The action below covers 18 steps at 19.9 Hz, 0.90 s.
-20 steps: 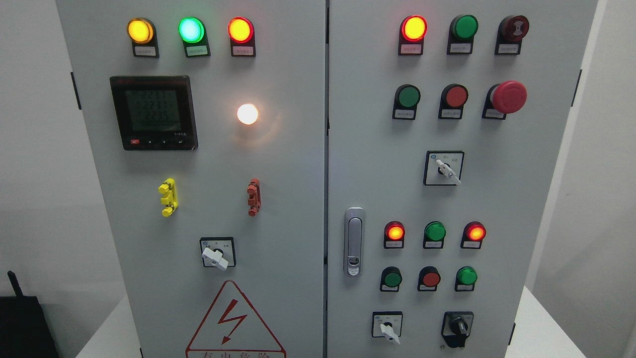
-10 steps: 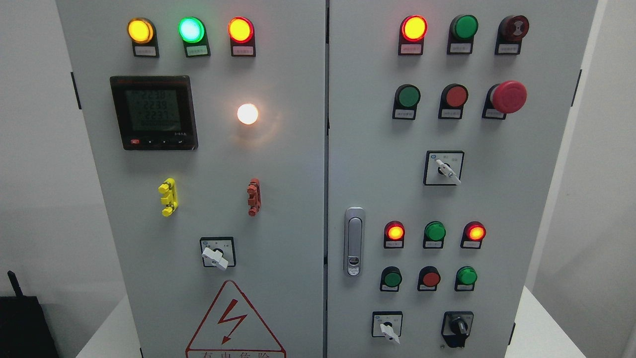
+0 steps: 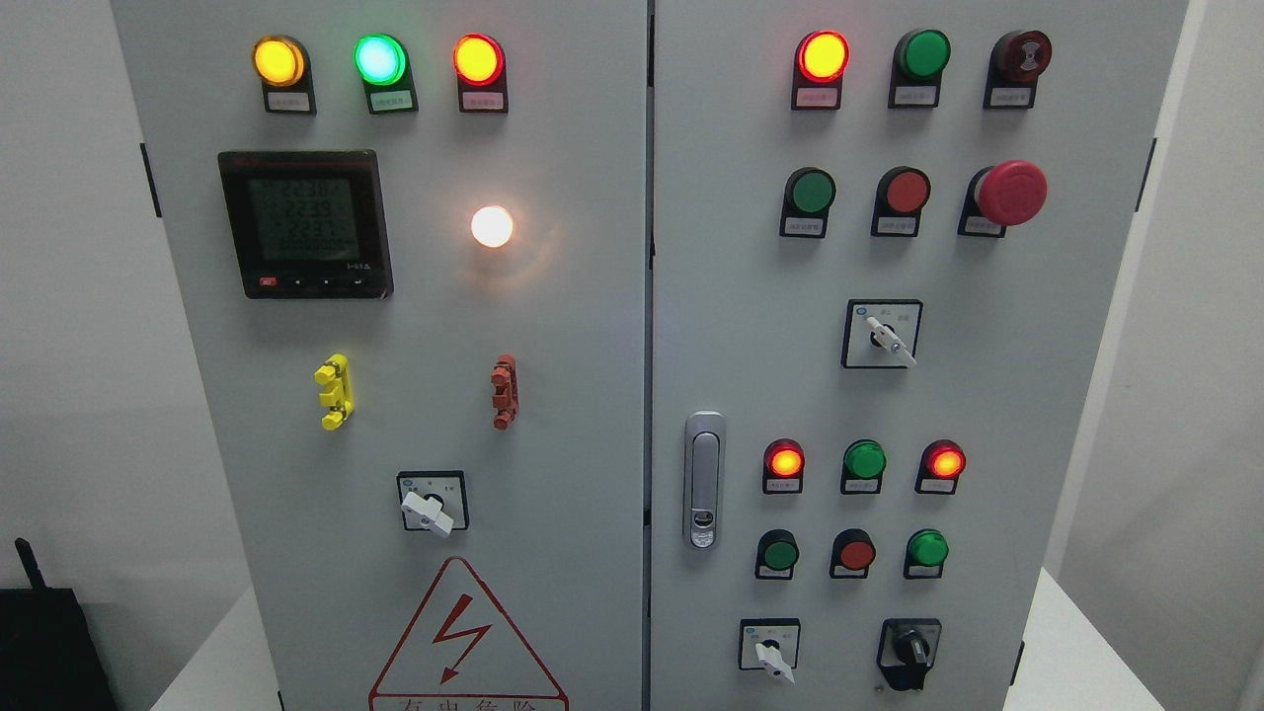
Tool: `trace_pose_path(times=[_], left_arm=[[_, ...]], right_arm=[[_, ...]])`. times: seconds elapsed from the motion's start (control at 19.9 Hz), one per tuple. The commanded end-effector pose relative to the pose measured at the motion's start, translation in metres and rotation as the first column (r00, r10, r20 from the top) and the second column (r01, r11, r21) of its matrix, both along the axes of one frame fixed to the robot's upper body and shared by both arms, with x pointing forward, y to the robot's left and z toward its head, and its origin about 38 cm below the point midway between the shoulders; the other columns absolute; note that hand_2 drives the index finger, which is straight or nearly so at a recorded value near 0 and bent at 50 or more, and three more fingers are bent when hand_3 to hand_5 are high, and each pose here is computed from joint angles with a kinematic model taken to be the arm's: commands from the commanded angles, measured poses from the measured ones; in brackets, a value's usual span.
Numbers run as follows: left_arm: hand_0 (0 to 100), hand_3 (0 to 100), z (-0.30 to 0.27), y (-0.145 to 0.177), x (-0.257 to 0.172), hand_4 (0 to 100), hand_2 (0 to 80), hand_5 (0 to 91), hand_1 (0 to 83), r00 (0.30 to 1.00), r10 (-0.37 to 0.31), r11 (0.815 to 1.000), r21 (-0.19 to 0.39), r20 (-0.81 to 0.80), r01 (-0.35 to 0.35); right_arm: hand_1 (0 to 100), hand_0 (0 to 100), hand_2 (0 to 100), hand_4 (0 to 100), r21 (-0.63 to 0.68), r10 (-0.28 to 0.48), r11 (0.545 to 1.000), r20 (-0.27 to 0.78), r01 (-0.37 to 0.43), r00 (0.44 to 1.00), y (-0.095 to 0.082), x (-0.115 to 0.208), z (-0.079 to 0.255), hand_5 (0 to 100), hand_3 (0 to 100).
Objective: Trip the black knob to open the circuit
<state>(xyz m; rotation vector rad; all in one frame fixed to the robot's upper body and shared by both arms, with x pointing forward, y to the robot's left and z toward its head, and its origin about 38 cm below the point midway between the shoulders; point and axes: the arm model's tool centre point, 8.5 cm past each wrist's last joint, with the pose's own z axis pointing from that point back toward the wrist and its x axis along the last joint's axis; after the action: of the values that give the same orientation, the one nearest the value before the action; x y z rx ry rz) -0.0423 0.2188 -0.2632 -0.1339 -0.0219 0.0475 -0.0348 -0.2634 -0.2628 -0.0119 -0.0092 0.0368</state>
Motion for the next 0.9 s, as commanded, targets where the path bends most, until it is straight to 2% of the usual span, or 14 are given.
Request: trace_pose_path(times=[0.0,0.15,0.25,0.55,0.7,0.85], left_arm=[[12,0,0.0,0.0,0.0,0,0.0,0.0,38.9,1.0,-0.023,1.0,0.0,-0.001,0.023],[12,0,0.0,0.0,0.0,0,0.0,0.0,38.9,1.0,-0.023,1.0,0.0,-0.001,0.023],[12,0,0.0,0.0,0.0,0,0.0,0.0,38.9,1.0,-0.023,1.0,0.0,-0.001,0.023],[12,0,0.0,0.0,0.0,0,0.0,0.0,38.9,1.0,-0.023,1.0,0.0,0.001,0.023],[12,0,0.0,0.0,0.0,0,0.0,0.0,38.9,1.0,-0.023,1.0,0.0,0.001,0.023],[12,0,0.0,0.0,0.0,0,0.0,0.0,38.9,1.0,-0.023,1.0,0.0,-0.001,0.023]], right_arm=[[12,0,0,0,0.003,-0.013,1.0,0.098,0.013,0.995,0.001,0.025,0.0,0,0],[11,0,0,0,0.0,-0.011,1.0,0.127,0.011,0.992,-0.002,0.033,0.0,0,0],[11,0,0,0,-0.014,-0.009,1.0,0.136,0.011,0.991,-0.013,0.038,0.001,0,0],[12,0,0,0,-0.002,-0.056,0.998,0.2,0.057,0.978,-0.014,0.051,0.003,0,0],[13,0,0,0,0.019,-0.119,0.993,0.279,0.119,0.953,-0.02,0.075,0.007,0,0],[13,0,0,0,0.016,-0.092,0.996,0.342,0.092,0.935,-0.021,0.094,0.011,0,0]])
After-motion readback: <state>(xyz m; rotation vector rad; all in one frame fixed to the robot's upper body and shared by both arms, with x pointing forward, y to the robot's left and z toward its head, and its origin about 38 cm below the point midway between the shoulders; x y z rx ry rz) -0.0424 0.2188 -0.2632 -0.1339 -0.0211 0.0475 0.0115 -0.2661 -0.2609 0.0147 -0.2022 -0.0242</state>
